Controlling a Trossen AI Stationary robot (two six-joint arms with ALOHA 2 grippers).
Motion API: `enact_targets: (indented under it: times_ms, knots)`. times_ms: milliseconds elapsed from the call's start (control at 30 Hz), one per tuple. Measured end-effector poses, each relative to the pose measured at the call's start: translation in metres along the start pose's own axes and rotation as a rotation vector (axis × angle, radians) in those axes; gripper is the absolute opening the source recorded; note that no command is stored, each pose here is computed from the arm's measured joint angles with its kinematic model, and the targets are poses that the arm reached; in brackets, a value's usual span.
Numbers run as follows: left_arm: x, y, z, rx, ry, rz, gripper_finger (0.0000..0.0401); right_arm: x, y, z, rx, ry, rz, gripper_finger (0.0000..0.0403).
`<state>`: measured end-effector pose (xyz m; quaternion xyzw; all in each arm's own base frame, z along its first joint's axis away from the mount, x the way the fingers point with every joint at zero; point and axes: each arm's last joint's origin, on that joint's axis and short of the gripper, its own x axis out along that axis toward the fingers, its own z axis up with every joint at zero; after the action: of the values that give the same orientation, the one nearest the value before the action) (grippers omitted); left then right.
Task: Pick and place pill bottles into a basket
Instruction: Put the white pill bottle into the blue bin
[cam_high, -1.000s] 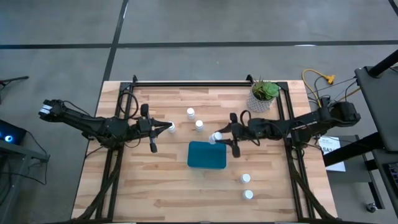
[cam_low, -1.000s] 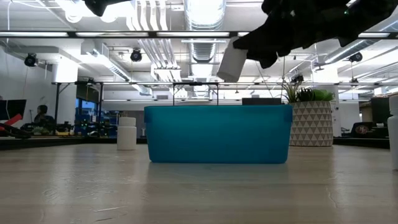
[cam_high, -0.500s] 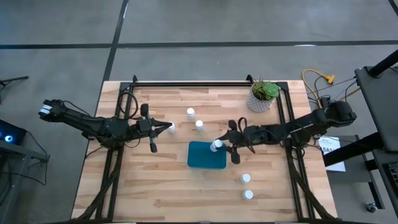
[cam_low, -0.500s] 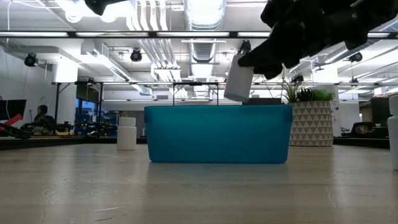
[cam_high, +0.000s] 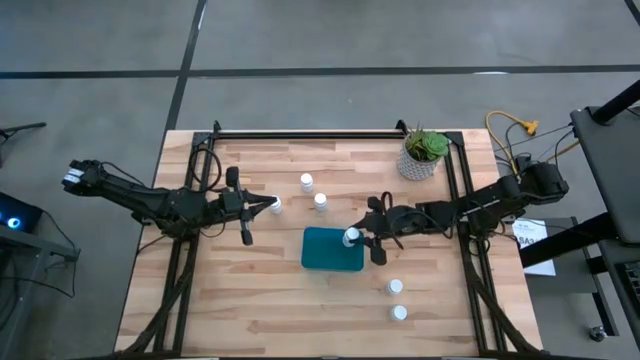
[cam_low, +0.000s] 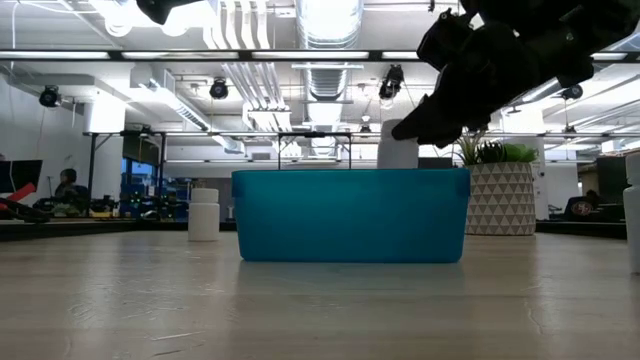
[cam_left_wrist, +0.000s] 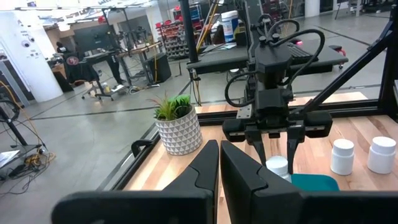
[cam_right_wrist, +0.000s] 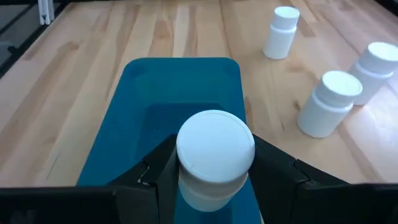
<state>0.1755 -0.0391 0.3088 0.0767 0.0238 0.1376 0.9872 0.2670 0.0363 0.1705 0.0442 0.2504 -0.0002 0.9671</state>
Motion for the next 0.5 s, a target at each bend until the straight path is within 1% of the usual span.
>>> enact_targets:
  times_ms: [300, 500]
  knots:
    - [0.000, 0.000, 0.002, -0.010, -0.016, 0.002, 0.0000, 0.007, 0.003, -0.009, -0.005, 0.053, 0.005, 0.0150]
    - [0.000, 0.000, 0.002, -0.007, -0.014, 0.002, 0.0000, 0.017, 0.003, -0.018, -0.015, 0.091, -0.001, 0.0150]
